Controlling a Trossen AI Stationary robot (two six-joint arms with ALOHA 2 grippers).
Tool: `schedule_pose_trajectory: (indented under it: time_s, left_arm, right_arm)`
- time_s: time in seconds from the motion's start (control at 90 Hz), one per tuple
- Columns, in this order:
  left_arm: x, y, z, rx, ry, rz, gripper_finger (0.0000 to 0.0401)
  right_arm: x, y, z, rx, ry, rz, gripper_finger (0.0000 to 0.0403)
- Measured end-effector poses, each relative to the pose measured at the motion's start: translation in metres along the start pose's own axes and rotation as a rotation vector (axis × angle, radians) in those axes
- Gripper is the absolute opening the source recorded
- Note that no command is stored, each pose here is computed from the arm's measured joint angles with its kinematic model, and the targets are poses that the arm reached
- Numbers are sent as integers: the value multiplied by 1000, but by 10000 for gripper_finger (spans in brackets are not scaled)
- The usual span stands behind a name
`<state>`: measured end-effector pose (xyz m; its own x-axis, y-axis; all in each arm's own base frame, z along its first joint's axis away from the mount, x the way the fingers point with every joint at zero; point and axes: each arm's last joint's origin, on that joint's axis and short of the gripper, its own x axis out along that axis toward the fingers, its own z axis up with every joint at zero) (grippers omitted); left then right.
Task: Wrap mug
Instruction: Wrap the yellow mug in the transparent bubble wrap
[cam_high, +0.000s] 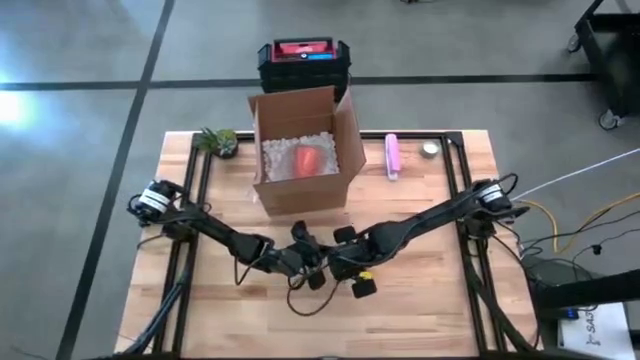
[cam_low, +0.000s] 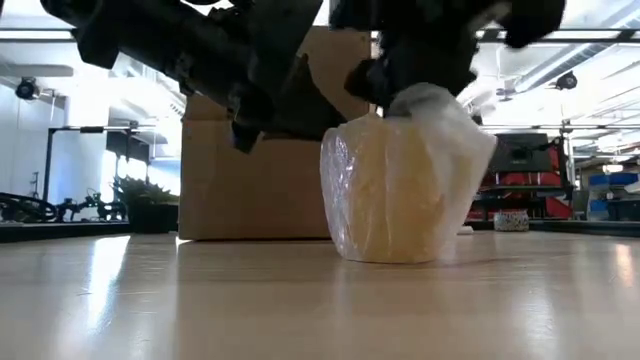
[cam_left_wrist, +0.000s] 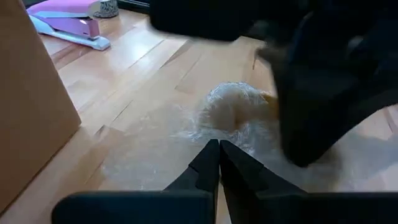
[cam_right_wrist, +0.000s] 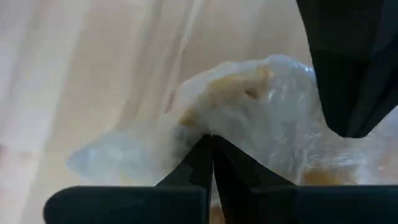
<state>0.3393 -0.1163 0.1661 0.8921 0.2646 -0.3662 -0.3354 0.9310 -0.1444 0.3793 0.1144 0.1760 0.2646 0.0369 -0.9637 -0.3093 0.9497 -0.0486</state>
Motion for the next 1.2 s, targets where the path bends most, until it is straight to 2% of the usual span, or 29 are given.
schedule_pose_trajectory:
  time_s: [0.178, 0.289, 0.433, 0.556, 0.644, 0.789, 0.933, 1.033, 1.122, 1.2]
  left_arm:
    - [0, 0, 0, 0, 0, 0, 0]
    - [0, 0, 0, 1, 0, 1, 0]
    - [0, 0, 0, 1, 0, 0, 0]
    - [0, 0, 0, 1, 0, 0, 0]
    - [0, 0, 0, 1, 1, 0, 0]
    - [0, 0, 0, 0, 1, -1, 0]
    - [0, 0, 0, 1, 1, -2, 0]
    - [0, 0, 0, 1, 2, -4, 0]
    - [0, 0, 0, 1, 2, -4, 0]
    - [0, 0, 0, 4, 2, -5, 0]
  right_arm:
    - [20, -9, 0, -14, 25, -22, 0]
    - [15, -10, 3, -23, 19, -27, 0]
    - [-14, -8, 8, -37, 36, -40, 0]
    - [-49, -7, 13, -37, -45, -53, 0]
    - [-55, -9, 13, -23, -75, -59, 0]
    - [-33, -16, 11, -18, -73, -78, 0]
    - [6, -20, 3, -3, 4, -80, 0]
    - [22, -21, -2, 8, 48, -75, 0]
    - [24, -21, -2, 0, 54, -76, 0]
    - [14, -20, -1, -1, 44, -73, 0]
